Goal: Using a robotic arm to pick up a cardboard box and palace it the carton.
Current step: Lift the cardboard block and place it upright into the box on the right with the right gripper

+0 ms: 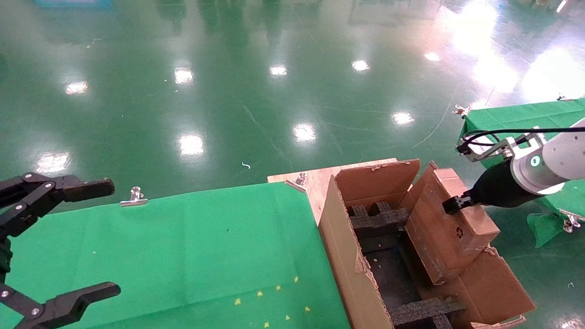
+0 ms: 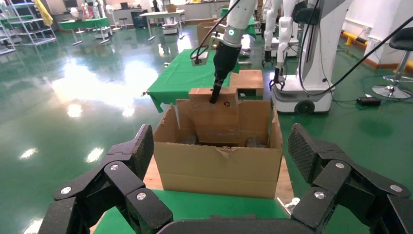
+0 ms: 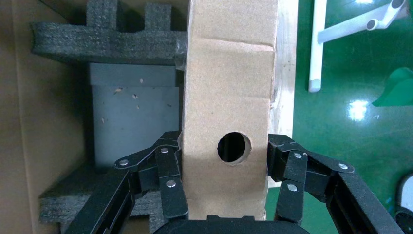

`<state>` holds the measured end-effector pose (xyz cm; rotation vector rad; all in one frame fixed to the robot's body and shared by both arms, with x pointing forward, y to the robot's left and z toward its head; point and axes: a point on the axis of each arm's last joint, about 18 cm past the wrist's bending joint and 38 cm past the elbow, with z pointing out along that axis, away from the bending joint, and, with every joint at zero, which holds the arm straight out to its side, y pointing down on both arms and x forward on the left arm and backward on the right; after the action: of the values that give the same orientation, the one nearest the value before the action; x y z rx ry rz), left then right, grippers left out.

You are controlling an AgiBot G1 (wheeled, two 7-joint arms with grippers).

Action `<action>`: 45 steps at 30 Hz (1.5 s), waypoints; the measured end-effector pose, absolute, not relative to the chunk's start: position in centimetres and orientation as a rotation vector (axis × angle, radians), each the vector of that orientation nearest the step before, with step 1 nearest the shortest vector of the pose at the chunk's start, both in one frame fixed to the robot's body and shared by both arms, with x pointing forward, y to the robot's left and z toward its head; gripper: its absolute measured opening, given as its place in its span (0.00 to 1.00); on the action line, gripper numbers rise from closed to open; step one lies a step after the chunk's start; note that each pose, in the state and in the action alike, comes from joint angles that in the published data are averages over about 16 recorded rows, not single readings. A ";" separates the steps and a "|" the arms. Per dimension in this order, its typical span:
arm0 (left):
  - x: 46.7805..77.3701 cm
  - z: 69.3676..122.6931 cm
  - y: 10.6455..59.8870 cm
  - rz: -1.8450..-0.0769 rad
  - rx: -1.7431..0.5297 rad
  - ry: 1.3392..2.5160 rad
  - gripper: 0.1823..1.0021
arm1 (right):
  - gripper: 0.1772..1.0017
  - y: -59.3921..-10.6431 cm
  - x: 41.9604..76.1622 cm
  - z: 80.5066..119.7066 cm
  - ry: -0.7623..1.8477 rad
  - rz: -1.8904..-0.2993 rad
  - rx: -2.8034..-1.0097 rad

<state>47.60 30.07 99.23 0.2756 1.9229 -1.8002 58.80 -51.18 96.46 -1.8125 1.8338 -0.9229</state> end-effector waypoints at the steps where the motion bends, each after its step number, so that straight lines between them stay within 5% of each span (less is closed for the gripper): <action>1: 47.6 99.2 30.1 -1.800 0.276 1.923 1.00 | 0.23 -51.1 58.9 96.3 1.835 -0.924 -1.814; 45: 47.6 99.2 30.1 -1.800 0.276 1.923 1.00 | 0.22 -48.9 64.3 85.9 1.850 -0.913 -1.972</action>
<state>47.60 30.07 99.23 0.2756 1.9229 -1.8002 64.30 -48.87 85.94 -1.9716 1.8498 -0.9126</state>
